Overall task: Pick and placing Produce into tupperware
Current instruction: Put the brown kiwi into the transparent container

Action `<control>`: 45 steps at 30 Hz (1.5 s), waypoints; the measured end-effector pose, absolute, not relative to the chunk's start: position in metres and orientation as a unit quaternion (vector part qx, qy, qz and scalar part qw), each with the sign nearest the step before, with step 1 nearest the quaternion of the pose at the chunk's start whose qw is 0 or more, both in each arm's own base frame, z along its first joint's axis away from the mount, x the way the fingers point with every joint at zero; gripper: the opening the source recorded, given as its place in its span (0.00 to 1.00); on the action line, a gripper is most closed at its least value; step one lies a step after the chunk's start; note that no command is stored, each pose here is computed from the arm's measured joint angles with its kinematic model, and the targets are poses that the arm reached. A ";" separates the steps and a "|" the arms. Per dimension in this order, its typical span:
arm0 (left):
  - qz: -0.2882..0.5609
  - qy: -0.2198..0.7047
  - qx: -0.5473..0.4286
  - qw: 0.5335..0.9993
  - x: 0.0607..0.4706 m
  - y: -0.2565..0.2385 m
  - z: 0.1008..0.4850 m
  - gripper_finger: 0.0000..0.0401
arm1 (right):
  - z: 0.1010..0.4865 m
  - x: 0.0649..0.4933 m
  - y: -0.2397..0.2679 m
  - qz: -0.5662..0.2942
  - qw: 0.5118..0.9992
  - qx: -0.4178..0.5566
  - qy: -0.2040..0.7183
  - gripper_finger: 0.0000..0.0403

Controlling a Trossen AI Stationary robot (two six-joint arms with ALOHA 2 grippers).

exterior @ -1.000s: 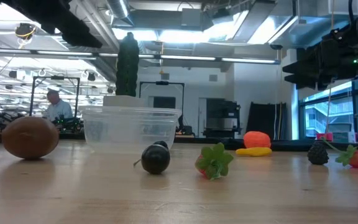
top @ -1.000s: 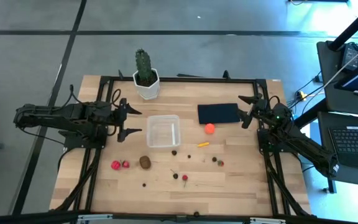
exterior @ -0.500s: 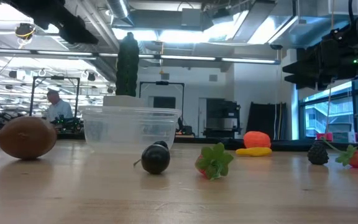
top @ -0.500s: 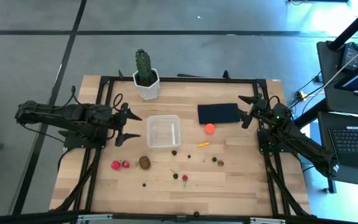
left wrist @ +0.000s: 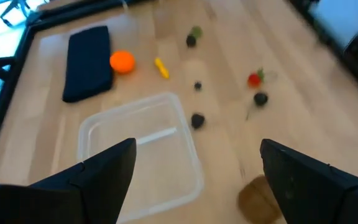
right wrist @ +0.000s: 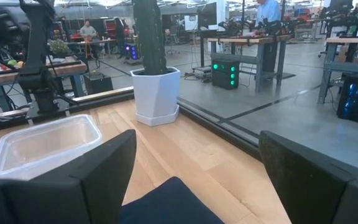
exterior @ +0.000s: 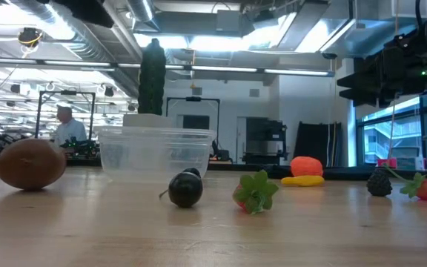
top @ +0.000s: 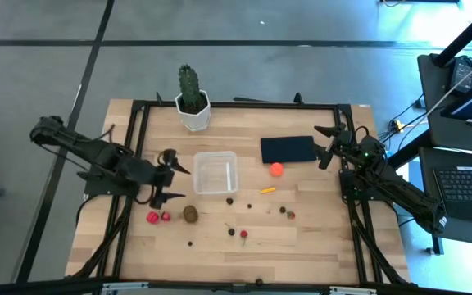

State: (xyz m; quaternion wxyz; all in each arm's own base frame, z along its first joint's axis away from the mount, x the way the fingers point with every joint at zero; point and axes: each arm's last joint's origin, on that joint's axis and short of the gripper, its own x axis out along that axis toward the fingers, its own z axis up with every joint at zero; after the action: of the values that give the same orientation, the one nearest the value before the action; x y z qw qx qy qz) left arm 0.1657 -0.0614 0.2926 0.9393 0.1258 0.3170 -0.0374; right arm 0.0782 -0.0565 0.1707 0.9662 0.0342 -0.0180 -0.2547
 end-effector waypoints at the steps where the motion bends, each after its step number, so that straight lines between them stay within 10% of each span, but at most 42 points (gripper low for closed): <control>1: -0.038 0.328 0.135 0.934 0.169 -0.065 0.292 0.84 | 0.171 0.078 -0.056 -0.254 0.966 0.035 -0.018 0.84; 21: -0.226 0.415 0.240 0.848 0.187 -0.113 0.252 0.84 | 0.171 0.078 -0.056 -0.254 0.966 0.047 -0.021 0.84; 45: -0.228 0.539 0.293 0.756 0.215 -0.099 0.205 0.84 | 0.171 0.078 -0.056 -0.254 0.965 0.058 -0.024 0.84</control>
State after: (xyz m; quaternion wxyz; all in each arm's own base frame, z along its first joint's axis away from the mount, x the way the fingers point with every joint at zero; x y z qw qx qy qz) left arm 0.2147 -0.0990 0.2047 0.7562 0.2925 0.5391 -0.2278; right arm 0.0782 -0.0564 0.1707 0.9652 0.0581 -0.0241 -0.2537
